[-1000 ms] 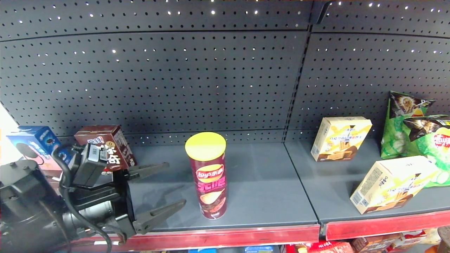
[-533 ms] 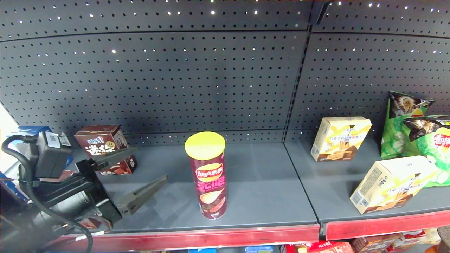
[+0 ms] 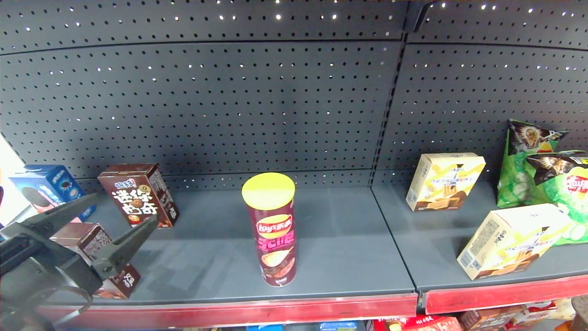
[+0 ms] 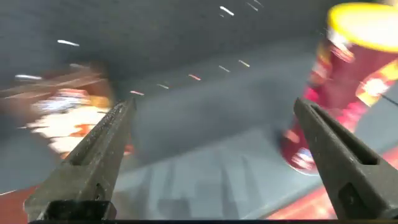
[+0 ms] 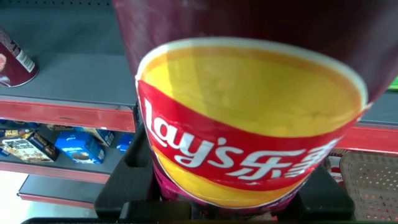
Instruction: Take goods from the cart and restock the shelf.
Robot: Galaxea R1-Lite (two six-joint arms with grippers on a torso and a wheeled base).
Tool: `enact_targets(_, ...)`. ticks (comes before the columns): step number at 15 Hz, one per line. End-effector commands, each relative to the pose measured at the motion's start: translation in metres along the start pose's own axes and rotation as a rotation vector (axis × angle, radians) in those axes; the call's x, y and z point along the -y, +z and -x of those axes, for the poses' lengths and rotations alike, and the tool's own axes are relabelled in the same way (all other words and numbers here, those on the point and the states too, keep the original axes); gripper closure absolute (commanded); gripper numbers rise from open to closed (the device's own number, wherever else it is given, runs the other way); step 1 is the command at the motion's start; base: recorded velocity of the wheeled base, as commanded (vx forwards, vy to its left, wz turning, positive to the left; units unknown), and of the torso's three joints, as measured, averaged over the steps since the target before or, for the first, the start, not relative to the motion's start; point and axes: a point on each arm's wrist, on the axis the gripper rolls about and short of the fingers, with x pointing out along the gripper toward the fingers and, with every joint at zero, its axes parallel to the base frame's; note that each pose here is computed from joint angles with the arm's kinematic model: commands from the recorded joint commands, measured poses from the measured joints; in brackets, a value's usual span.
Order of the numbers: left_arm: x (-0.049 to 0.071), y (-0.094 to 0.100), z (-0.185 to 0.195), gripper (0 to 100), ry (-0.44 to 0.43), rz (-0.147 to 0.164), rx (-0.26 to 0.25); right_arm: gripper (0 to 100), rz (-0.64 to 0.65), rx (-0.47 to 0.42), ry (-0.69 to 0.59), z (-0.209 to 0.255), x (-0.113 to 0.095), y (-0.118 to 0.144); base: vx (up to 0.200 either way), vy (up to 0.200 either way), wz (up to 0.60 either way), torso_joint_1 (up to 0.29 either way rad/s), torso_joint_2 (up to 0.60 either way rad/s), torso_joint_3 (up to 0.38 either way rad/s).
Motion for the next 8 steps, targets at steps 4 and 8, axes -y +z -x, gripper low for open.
enact_targets(4,-0.005,0.009,0.032,0,0.133,-0.012,0.057,100,0.0,0.005,-0.005,0.0,0.0,0.003,0.0,0.0,0.0,0.0,0.0,0.0)
enact_targets(8,0.001,0.003,0.071,0,0.222,-0.004,0.022,100,0.001,0.016,-0.004,0.0,0.0,0.009,0.0,0.0,0.0,0.0,0.0,0.0)
